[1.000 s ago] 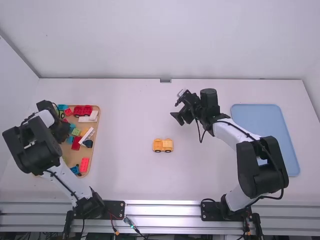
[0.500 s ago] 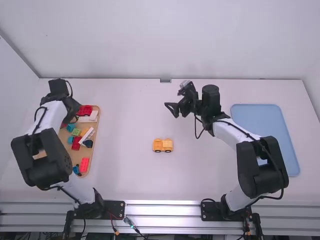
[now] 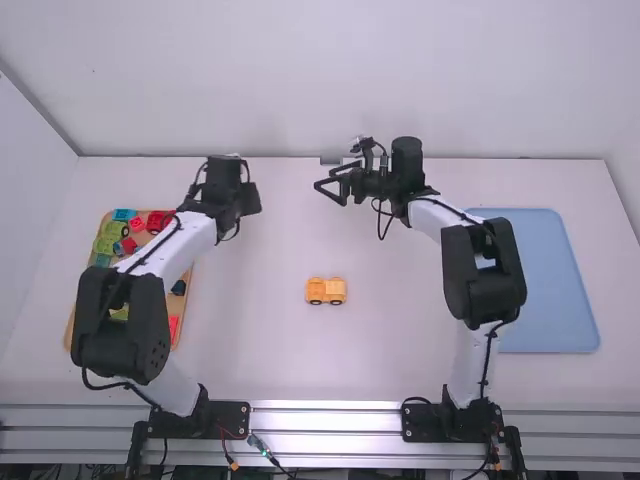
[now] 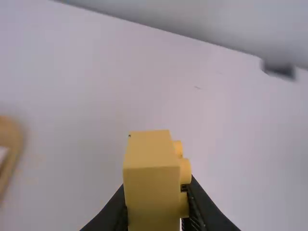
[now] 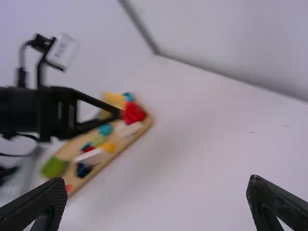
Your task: Assemble lego blocks to make yellow taxi
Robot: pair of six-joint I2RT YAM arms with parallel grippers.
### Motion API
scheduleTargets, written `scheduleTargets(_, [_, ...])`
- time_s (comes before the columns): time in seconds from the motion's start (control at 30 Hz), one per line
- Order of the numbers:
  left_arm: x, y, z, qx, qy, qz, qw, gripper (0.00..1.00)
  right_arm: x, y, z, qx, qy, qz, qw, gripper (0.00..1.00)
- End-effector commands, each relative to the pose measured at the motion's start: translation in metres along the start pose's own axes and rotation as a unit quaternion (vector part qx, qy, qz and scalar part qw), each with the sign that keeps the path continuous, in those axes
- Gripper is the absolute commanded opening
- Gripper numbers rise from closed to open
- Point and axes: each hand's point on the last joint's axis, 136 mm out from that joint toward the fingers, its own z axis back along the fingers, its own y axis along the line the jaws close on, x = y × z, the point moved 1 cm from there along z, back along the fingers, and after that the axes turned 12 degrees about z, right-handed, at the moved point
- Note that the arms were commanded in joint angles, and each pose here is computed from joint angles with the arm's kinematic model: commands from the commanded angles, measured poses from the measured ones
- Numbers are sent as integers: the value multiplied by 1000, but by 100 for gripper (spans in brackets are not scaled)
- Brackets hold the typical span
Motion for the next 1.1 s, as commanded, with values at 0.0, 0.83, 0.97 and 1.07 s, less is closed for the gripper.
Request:
scheduleTargets(0.0, [-19,-31,6,-54,4,-120,991,2,3,33,-4,155,14,-33,987,99])
scheduleTargets(0.83, [-69,-94,78,-178,-57,-298,936,2,-44,20,-1,154,42,-72,984,72])
scheduleTargets(0.97, [-75,-88,78,-178,-55,-290,939,2,-49,25,-9,119,69,-54,989,71])
scheduleTargets(1.07, [-81,-85,75,-177,-53,-290,939,2,-49,31,-5,92,93,-30,991,70])
